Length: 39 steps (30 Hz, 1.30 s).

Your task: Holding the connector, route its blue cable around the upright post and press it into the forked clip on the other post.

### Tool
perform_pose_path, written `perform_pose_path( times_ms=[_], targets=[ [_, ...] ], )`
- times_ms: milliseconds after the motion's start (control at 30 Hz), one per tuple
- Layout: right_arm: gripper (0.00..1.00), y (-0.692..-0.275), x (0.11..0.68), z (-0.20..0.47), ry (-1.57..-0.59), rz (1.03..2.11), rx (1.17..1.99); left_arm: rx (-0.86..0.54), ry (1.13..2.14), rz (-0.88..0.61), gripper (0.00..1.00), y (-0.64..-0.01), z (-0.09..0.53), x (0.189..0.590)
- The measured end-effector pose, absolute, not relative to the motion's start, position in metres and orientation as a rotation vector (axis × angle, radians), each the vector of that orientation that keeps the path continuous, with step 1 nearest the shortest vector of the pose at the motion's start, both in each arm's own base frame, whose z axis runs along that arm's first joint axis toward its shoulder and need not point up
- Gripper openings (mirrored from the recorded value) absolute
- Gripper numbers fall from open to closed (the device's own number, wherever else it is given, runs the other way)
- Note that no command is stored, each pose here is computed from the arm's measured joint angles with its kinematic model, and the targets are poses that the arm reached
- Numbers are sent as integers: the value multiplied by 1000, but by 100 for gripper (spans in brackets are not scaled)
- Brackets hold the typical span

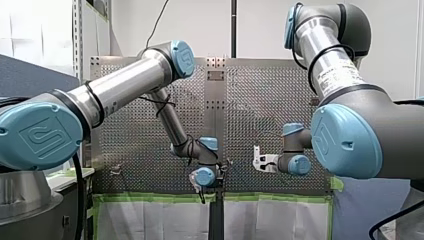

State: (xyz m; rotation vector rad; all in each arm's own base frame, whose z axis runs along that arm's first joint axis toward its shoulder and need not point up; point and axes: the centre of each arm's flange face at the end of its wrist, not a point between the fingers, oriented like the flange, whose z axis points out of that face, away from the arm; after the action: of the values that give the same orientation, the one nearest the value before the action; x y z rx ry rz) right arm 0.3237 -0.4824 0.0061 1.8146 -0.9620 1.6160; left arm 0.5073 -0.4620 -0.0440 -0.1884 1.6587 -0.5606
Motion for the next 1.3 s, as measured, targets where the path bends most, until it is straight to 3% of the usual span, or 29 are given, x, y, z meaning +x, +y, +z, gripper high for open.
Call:
perform_pose_path(
  times_ms=[333,633,933,967,1000,1033,1067,1133,1300],
  targets=[
    [0,-482,324,6,-962,1617,1816,-191,1701,-534,100,-459,-68,518],
    [0,-482,324,5,-963,1616,1817,-182,1678,-538,100,-459,-62,534],
    [0,-482,324,6,-962,1616,1816,-170,1683,-443,100,-448,-62,540],
    [0,-482,324,6,-962,1616,1816,-174,1683,-431,63,-447,-62,541],
    [0,-482,324,6,-961,1616,1817,-176,1684,-424,63,-446,-62,541],
    [0,-482,324,6,-962,1616,1817,-178,1684,-418,40,-445,-62,541],
    [0,-482,324,5,-961,1615,1817,-180,1684,-413,5,-444,-62,541],
    [0,-482,324,5,-962,1615,1818,-179,1683,-412,0,-445,-62,541],
    [0,-482,324,5,-962,1615,1818,-138,1679,-424,0,-449,-62,539]
  ],
)
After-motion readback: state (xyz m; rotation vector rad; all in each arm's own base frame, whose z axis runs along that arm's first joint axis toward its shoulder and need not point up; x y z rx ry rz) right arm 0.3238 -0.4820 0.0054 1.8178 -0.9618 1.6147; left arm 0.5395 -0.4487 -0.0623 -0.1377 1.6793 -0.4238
